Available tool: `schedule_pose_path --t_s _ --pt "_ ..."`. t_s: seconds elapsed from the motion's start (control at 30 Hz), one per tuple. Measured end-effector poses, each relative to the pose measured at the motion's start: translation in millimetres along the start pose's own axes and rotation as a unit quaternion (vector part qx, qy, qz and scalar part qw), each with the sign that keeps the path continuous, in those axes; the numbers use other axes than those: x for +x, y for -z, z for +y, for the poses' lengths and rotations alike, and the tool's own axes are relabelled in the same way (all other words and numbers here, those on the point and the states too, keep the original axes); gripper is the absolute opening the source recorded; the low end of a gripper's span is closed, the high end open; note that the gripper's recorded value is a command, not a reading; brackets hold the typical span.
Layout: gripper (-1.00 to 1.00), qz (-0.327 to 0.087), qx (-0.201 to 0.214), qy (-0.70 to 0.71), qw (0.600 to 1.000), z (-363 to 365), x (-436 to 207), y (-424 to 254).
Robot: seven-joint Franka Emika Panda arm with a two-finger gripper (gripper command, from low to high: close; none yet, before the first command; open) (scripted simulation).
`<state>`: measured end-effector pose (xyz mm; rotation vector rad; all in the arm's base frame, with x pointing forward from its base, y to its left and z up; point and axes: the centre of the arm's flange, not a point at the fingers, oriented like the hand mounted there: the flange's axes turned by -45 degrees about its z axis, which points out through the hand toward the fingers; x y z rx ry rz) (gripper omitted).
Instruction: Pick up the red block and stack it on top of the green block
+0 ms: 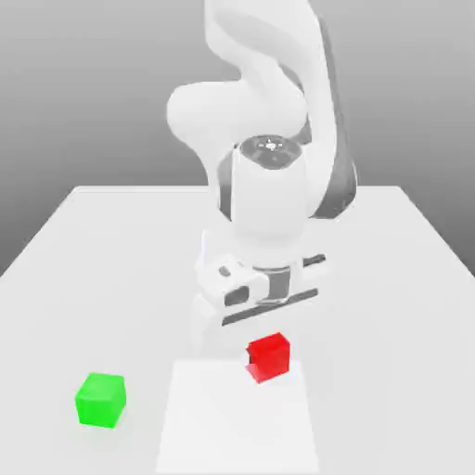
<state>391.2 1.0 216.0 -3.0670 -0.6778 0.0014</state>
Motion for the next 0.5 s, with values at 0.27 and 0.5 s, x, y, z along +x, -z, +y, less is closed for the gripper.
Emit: schedule_pose_path --t_s 0.27,0.5 --pt "-1.00 0.001 0.001 -0.118 0.993 140.7 -57.3 12.1" --pt "1.00 0.000 0.000 -0.150 0.989 173.3 -77.6 -30.4"
